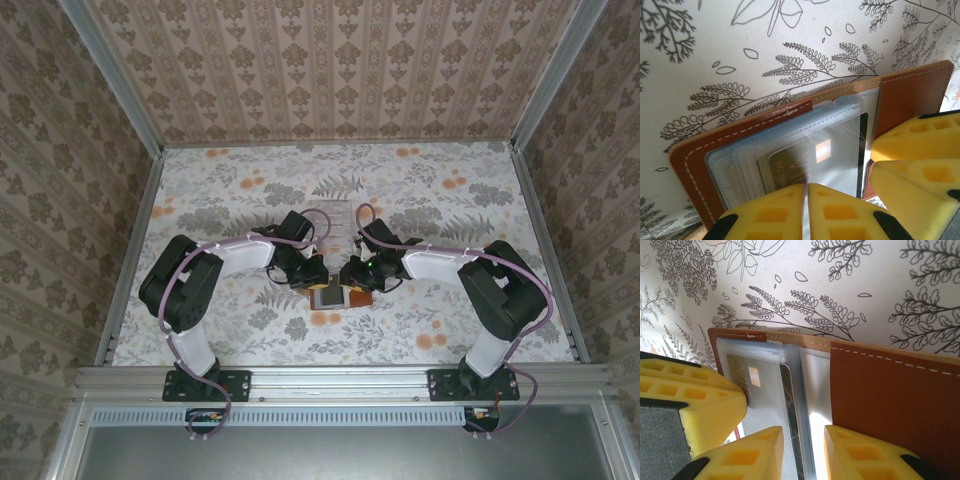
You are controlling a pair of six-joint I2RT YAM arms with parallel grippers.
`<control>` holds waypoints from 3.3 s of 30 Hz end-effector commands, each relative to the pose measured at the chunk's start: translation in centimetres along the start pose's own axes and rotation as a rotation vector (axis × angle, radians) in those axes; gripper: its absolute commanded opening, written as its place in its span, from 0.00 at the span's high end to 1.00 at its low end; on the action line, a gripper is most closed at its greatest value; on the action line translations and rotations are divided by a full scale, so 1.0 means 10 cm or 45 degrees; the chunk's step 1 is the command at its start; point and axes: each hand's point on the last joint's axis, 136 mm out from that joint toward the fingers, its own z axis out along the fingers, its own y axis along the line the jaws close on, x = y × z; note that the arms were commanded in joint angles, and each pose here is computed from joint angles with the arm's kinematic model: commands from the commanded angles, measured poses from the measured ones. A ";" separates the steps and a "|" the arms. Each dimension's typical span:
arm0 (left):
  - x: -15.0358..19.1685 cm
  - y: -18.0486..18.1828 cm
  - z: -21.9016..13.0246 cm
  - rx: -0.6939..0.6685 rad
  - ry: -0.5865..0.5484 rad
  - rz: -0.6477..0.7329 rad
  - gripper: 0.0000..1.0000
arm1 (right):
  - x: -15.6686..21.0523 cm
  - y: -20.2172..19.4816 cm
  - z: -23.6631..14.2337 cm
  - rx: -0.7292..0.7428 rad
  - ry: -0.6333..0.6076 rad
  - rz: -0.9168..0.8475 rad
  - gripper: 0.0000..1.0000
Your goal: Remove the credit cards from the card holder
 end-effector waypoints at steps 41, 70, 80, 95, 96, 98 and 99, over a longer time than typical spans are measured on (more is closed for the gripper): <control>0.12 0.33 -0.03 -0.177 0.050 -0.014 0.82 | 0.00 0.08 0.11 0.074 0.085 -0.090 0.75; 0.02 -0.10 -0.26 -0.113 -0.019 0.083 0.84 | -0.02 0.14 -0.26 0.125 0.002 -0.122 0.71; 0.06 0.04 -0.08 -0.168 0.033 0.073 0.88 | 0.03 0.04 -0.09 0.074 0.059 -0.074 0.71; 0.21 0.35 -0.01 -0.313 0.124 0.063 0.87 | 0.04 -0.07 0.04 0.005 0.085 -0.033 0.71; 0.21 0.35 -0.01 -0.316 0.124 0.065 0.87 | 0.04 -0.06 0.05 -0.008 0.087 -0.031 0.71; 0.22 0.36 -0.02 -0.326 0.134 0.069 0.87 | 0.04 -0.04 0.06 -0.036 0.091 -0.033 0.71; 0.22 0.38 -0.02 -0.335 0.135 0.071 0.87 | 0.05 -0.04 0.08 -0.050 0.095 -0.030 0.71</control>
